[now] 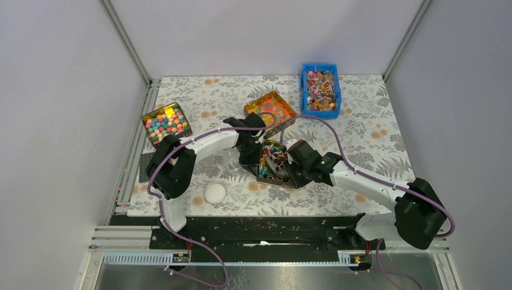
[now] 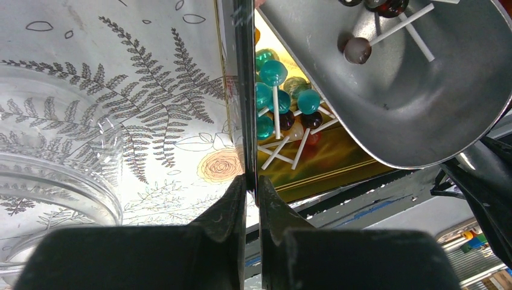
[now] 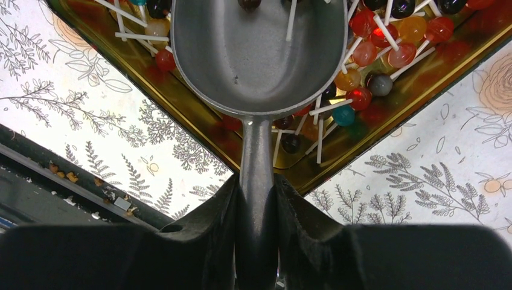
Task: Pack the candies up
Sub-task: Scoop the fake candies from the storage box.
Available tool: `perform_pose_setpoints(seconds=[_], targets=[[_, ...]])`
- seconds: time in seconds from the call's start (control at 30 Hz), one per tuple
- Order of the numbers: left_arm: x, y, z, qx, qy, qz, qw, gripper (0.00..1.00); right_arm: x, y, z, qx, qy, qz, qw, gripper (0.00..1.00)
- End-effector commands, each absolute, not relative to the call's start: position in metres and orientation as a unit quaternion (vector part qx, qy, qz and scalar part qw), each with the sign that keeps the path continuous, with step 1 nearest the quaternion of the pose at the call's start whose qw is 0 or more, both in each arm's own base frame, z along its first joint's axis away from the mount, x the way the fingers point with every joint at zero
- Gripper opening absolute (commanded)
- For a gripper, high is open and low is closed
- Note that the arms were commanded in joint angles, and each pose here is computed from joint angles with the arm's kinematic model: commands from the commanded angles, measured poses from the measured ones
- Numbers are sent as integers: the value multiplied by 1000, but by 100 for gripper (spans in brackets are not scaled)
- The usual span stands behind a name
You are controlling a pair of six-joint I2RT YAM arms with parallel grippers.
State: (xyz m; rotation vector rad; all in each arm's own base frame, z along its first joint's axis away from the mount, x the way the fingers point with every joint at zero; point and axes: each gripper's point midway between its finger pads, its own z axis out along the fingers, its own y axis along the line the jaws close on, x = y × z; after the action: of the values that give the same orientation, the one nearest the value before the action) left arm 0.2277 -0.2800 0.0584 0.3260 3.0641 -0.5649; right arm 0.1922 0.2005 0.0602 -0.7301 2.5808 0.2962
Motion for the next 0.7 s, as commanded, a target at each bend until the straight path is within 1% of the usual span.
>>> perform_pose_setpoints(seconds=[0.0,0.37,0.67], targets=[[231,-300,83,106,965,-238,8,0,219,216,69,-265,913,113,288,0],[236,-298,88,93,965,-246,14,0,240,217,70,-237,903,102,344,0],[238,-295,89,88,966,-244,17,0,242,224,72,-245,894,118,355,0]])
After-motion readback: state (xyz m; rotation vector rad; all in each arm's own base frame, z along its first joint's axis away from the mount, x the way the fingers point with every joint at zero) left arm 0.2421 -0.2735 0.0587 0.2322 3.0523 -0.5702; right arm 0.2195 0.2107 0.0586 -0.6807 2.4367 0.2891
